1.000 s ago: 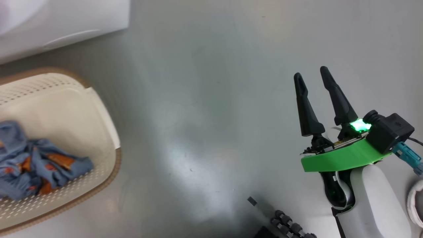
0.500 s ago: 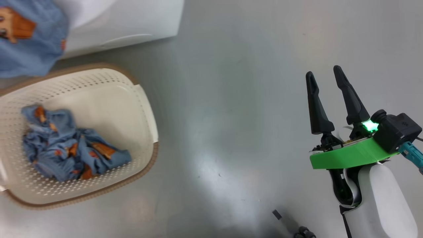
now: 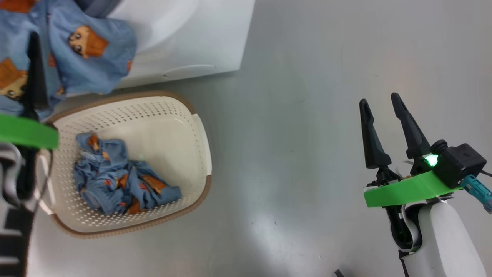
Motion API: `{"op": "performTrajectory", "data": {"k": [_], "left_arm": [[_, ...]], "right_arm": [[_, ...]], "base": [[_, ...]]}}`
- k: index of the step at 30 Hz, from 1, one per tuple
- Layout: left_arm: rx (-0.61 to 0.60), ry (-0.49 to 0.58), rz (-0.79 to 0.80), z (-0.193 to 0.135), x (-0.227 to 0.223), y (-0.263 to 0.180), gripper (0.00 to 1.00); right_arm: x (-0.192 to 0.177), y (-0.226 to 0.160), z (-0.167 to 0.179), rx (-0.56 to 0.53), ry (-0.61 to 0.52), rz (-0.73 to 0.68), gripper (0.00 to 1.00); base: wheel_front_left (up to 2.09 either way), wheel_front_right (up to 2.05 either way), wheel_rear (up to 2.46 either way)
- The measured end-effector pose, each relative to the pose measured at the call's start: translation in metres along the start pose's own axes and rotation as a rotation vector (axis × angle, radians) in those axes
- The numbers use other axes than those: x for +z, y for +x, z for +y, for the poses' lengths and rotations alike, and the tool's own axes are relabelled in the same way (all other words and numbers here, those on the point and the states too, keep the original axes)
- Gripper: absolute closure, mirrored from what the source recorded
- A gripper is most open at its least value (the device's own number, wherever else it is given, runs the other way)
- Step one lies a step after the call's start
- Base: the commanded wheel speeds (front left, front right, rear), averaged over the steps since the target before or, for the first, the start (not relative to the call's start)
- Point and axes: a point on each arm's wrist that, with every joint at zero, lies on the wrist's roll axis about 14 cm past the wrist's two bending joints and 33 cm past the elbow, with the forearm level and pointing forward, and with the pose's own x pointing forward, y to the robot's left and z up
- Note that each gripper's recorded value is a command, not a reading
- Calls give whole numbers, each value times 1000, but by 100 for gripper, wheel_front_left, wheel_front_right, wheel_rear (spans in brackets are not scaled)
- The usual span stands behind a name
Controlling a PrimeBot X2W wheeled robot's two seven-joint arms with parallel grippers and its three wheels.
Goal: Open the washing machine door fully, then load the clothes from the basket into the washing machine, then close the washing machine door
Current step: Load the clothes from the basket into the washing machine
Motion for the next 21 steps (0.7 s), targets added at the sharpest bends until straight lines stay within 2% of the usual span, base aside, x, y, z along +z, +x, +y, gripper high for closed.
{"op": "performTrajectory", "data": {"k": [6,12,18,21], "left_arm": [[55,18,-26,6,10,-42,0],[125,-11,-40,9,13,-78,0],[181,-64,-25,1,6,-110,0],[188,-55,-17,-4,5,-122,0]], "right_arm": [[9,0,11,24,12,-21,0],[11,-7,17,35,14,-17,0],[19,-8,23,51,22,-35,0],[22,-8,27,59,24,-43,0]], "base": [[0,0,0],[0,0,0],[0,0,0],[0,0,0]]}}
